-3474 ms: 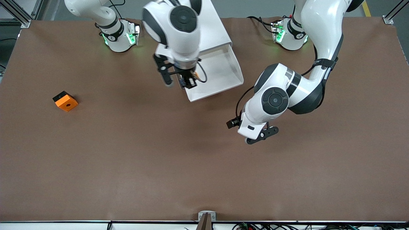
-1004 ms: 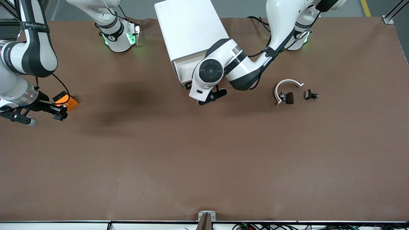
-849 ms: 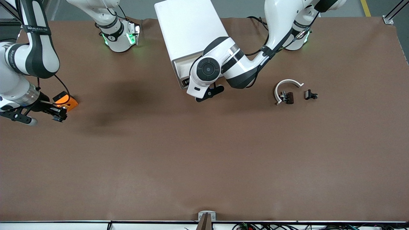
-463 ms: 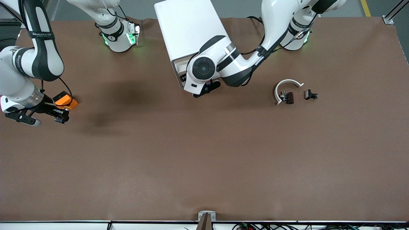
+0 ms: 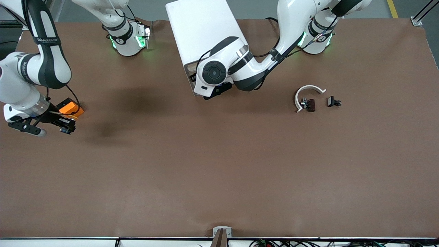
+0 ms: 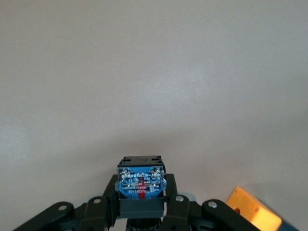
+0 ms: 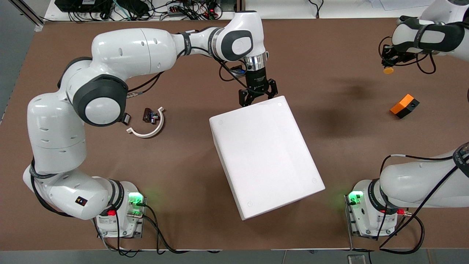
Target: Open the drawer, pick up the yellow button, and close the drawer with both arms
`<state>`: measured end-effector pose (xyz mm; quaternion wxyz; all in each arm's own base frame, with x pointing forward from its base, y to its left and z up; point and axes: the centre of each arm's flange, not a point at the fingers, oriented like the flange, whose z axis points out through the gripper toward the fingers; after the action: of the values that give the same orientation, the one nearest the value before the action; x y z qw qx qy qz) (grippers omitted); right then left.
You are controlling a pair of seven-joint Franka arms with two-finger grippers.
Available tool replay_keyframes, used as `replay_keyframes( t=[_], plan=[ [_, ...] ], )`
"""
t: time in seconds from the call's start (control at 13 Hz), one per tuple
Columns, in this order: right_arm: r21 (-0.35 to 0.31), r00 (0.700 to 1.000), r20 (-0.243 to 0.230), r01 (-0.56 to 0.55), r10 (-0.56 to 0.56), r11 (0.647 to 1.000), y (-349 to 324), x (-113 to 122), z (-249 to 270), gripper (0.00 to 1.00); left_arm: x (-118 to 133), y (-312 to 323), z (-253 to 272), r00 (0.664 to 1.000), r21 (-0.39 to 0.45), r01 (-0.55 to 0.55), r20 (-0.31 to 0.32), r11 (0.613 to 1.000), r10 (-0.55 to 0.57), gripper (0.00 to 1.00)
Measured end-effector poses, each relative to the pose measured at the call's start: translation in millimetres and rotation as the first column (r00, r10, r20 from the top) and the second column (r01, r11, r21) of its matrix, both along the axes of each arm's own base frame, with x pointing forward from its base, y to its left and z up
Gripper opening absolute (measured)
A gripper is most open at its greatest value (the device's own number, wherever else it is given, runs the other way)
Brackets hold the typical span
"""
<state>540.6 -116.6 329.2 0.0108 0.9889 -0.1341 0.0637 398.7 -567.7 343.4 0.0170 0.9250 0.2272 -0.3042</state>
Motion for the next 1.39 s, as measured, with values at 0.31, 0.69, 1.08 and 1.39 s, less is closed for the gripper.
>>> replay_keyframes(
  t=[0.31, 0.69, 1.08, 1.39],
  plan=[
    [-0.025, 0.996, 0.012, -0.086, 0.086, 0.996, -7.7, 3.7, -45.7, 0.41, 0.2, 0.0, 0.1, 1.0, 0.0, 0.0, 0.0, 1.0, 0.0, 1.0],
    [-0.045, 0.992, 0.023, -0.121, 0.123, 0.992, -8.6, 5.9, -112.5, 0.41, 23.6, 10.1, 5.9, 0.998, 0.005, -0.06, 0.027, 0.998, 0.06, 1.0],
    [-0.023, 0.99, 0.007, -0.138, 0.139, 0.99, 3.6, 4.2, -144.6, 0.41, 133.8, 98.9, 54.3, 0.965, -0.058, -0.211, 0.149, 0.976, 0.218, 1.0],
    [0.049, 0.994, 0.027, -0.111, 0.11, 0.993, -7.0, 1.6, -151.9, 0.41, 188.0, 188.5, 126.7, 0.93, -0.142, -0.209, 0.276, 0.967, 0.242, 1.0]
  ],
)
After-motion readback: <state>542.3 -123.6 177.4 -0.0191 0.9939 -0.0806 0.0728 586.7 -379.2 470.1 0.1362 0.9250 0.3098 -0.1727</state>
